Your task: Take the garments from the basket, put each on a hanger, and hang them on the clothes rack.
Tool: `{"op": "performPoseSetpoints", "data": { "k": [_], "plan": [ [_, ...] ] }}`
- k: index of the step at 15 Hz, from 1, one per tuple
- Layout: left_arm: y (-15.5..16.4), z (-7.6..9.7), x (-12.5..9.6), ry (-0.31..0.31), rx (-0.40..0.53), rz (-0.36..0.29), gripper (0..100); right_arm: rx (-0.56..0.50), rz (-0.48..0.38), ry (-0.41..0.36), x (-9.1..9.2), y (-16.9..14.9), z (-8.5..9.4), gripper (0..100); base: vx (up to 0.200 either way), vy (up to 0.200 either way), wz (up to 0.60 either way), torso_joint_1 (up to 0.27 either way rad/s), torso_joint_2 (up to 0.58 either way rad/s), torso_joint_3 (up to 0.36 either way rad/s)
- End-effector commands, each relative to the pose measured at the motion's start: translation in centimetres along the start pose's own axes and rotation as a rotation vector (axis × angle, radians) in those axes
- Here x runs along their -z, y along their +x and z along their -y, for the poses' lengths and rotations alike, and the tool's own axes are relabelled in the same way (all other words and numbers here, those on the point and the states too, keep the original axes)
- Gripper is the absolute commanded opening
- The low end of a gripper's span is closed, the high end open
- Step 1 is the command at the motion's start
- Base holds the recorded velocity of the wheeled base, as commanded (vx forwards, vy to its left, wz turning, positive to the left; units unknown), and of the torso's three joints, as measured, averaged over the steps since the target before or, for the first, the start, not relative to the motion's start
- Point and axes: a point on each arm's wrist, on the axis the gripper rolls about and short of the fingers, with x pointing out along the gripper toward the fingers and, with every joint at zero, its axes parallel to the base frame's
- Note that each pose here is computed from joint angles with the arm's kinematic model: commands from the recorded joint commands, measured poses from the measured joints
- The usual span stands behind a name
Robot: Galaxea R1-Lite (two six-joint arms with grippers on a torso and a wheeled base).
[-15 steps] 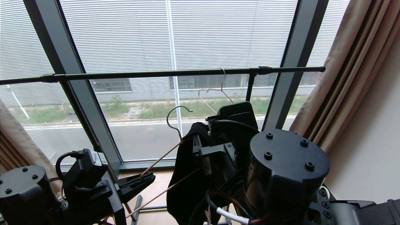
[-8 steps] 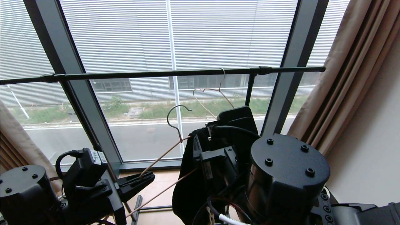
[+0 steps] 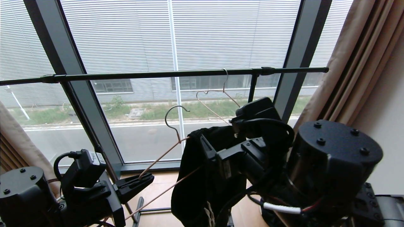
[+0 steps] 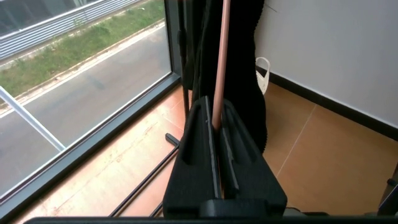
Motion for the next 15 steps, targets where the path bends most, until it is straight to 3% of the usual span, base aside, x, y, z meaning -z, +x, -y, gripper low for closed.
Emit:
{"op": "performPoseSetpoints", "data": {
  "k": [1, 4, 5, 6, 8, 11, 12, 15],
  "plan": [
    [-0.3, 0.1, 0.1, 0.002, 0.001, -0.004, 0, -0.018, 0.023, -0.028, -0.6, -1.4, 3.6, 100, 0.000, 0.000, 0.00, 0.000, 0.00, 0.000],
    [-0.4, 0.3, 0.2, 0.002, 0.009, -0.009, 0, -0.099, -0.014, -0.138, 0.0, -0.9, 6.5, 100, 0.000, 0.000, 0.00, 0.000, 0.00, 0.000],
    [-0.5, 0.4, 0.3, 0.001, 0.013, -0.015, 0, -0.144, -0.041, -0.168, -0.1, -0.6, 8.2, 100, 0.000, 0.000, 0.00, 0.000, 0.00, 0.000],
    [-0.6, 0.5, 0.4, 0.011, 0.033, -0.016, 0, -0.246, -0.093, -0.208, -0.8, 0.0, 10.4, 100, 0.000, 0.000, 0.00, 0.000, 0.00, 0.000],
    [-0.8, 0.7, 0.6, 0.066, 0.077, -0.017, 0, -0.436, -0.189, -0.267, -2.3, 0.3, 13.0, 100, 0.000, 0.000, 0.00, 0.000, 0.00, 0.000],
    [-0.7, 1.2, 0.5, 0.087, 0.104, -0.011, 0, -0.611, -0.253, -0.323, -4.2, 0.7, 14.4, 100, 0.000, 0.000, 0.00, 0.000, 0.00, 0.000],
    [-0.7, 1.5, 0.3, 0.093, 0.118, -0.003, 0, -0.706, -0.280, -0.363, -4.1, 2.3, 15.0, 100, 0.000, 0.000, 0.00, 0.000, 0.00, 0.000],
    [-0.6, 1.9, 0.2, 0.094, 0.139, 0.002, 0, -0.875, -0.393, -0.457, -2.5, 6.0, 14.5, 100, 0.000, 0.000, 0.00, 0.000, 0.00, 0.000]
  ]
}}
